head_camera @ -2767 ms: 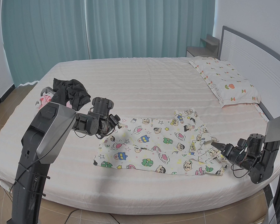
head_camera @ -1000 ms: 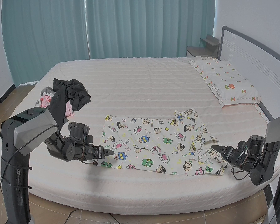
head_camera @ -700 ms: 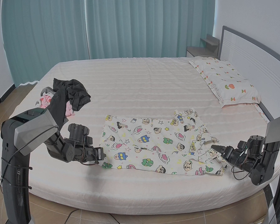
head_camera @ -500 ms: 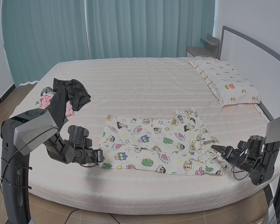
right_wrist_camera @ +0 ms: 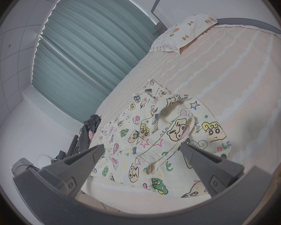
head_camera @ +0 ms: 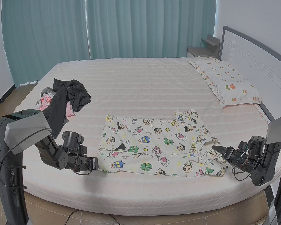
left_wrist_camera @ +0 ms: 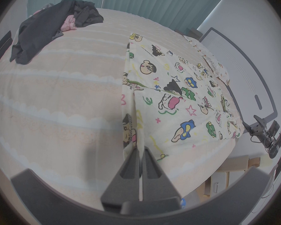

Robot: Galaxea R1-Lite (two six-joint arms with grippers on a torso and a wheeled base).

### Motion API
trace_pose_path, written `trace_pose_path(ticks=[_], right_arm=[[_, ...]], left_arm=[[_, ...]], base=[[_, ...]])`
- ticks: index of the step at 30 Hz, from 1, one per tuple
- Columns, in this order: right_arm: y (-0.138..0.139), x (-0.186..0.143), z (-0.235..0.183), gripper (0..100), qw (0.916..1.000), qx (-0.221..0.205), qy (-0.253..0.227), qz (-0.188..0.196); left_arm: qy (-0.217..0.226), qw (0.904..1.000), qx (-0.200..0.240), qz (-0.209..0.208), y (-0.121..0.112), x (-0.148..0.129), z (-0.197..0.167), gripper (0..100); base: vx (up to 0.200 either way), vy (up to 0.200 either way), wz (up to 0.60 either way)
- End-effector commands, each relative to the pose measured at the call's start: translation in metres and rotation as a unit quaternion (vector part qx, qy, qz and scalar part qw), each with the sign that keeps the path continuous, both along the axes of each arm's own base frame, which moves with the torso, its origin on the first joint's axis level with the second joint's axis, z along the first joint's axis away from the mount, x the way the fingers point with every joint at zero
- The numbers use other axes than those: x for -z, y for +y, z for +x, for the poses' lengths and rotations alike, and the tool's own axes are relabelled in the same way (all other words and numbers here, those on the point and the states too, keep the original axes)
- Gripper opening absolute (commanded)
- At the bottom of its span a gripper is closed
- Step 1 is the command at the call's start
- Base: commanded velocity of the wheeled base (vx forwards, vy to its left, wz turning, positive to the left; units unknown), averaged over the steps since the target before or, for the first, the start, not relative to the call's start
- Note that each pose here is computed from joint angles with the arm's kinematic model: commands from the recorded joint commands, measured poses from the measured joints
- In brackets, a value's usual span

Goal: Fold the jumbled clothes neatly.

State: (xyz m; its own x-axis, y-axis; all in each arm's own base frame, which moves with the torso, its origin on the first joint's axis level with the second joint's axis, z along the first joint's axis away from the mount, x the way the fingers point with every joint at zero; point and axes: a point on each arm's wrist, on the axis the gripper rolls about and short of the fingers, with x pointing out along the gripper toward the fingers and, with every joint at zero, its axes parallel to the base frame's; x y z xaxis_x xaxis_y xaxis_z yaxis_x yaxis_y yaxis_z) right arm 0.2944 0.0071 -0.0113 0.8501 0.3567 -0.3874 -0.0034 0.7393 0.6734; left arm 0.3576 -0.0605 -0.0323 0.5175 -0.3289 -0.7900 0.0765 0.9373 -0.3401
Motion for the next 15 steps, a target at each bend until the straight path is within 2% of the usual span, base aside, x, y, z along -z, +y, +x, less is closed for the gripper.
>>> trace_pose_path(ticks=[1,13,14,15], right_arm=[[0.0003,-0.0017,0.0003,100,0.9999,-0.005,-0.008,0.002],[0.0003,-0.0017,0.0003,100,0.9999,-0.006,-0.008,0.003],[0.0003,-0.0017,0.0003,100,0.9999,-0.006,-0.008,0.003],[0.0003,-0.0019,0.0007,100,0.9999,-0.006,-0.009,0.003]], left_arm=[[0.003,0.9999,-0.011,0.006,0.0061,-0.0052,-0.0078,0],[0.012,0.9998,-0.013,0.012,0.0054,-0.0023,-0.0127,0],[0.014,0.9997,-0.016,0.015,0.0056,-0.0016,-0.0130,100],[0.014,0.9996,-0.018,0.017,0.0052,-0.0011,-0.0130,100]], base=[[0.000,0.000,0.00],[0.000,0.000,0.00],[0.000,0.000,0.00],[0.000,0.000,0.00]])
